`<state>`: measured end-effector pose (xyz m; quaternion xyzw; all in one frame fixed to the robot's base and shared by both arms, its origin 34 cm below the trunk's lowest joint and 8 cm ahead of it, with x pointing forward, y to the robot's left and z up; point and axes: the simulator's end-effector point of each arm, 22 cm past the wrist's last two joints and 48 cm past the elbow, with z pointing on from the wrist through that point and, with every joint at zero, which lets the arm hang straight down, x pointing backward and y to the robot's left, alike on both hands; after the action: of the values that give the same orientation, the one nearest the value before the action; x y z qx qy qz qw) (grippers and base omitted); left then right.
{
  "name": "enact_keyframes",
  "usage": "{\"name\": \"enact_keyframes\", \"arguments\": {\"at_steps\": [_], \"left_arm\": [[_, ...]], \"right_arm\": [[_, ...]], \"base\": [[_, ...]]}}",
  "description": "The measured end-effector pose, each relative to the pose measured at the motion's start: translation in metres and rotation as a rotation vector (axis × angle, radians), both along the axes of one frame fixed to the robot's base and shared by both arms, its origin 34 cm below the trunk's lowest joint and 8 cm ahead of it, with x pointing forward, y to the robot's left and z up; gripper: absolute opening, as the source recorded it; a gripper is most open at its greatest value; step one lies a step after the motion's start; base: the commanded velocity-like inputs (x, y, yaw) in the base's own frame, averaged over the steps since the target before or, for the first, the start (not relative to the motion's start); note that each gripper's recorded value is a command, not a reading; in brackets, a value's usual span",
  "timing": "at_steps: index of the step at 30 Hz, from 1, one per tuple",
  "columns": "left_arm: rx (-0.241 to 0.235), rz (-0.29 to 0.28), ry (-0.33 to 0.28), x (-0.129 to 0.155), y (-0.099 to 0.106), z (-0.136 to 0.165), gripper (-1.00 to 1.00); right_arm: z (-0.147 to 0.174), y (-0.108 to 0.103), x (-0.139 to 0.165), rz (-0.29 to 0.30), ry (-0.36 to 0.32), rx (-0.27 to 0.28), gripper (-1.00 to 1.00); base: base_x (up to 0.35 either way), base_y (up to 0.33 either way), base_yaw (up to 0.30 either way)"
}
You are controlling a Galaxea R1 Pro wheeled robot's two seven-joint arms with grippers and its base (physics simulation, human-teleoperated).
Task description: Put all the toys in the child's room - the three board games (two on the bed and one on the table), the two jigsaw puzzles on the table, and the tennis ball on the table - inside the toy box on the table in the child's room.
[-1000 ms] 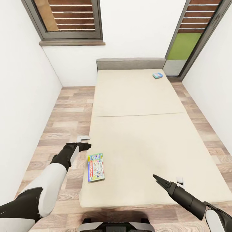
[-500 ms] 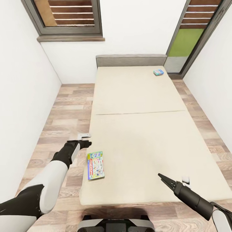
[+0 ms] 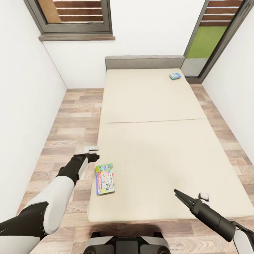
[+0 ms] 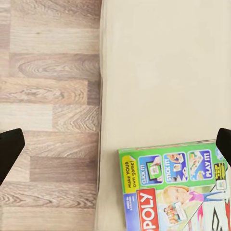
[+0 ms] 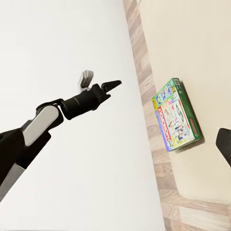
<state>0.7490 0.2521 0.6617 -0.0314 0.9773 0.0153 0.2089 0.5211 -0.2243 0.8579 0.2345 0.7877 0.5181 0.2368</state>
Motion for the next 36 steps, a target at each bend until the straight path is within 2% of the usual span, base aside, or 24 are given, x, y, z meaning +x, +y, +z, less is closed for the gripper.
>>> {"name": "enact_keyframes", "arguments": {"at_steps": [8,21,29,36], "left_arm": [[0.001,0.0,0.012,-0.005,-0.001,-0.008,1.0],[-0.004,-0.002,0.018,-0.009,-0.006,-0.021,1.0],[-0.019,-0.009,0.024,-0.012,-0.019,-0.028,1.0],[-0.022,-0.011,0.035,-0.017,-0.022,-0.035,1.0]], "right_arm": [[0.002,0.003,-0.001,0.005,-0.009,0.028,1.0],[-0.006,0.004,-0.004,0.006,0.009,0.031,1.0],[-0.01,0.004,-0.006,0.006,0.018,0.035,1.0],[-0.014,0.004,-0.007,0.006,0.028,0.036,1.0]], "base": [[0.0,0.0,0.065],[0.0,0.0,0.068],[0.0,0.0,0.068],[0.0,0.0,0.037]]}}
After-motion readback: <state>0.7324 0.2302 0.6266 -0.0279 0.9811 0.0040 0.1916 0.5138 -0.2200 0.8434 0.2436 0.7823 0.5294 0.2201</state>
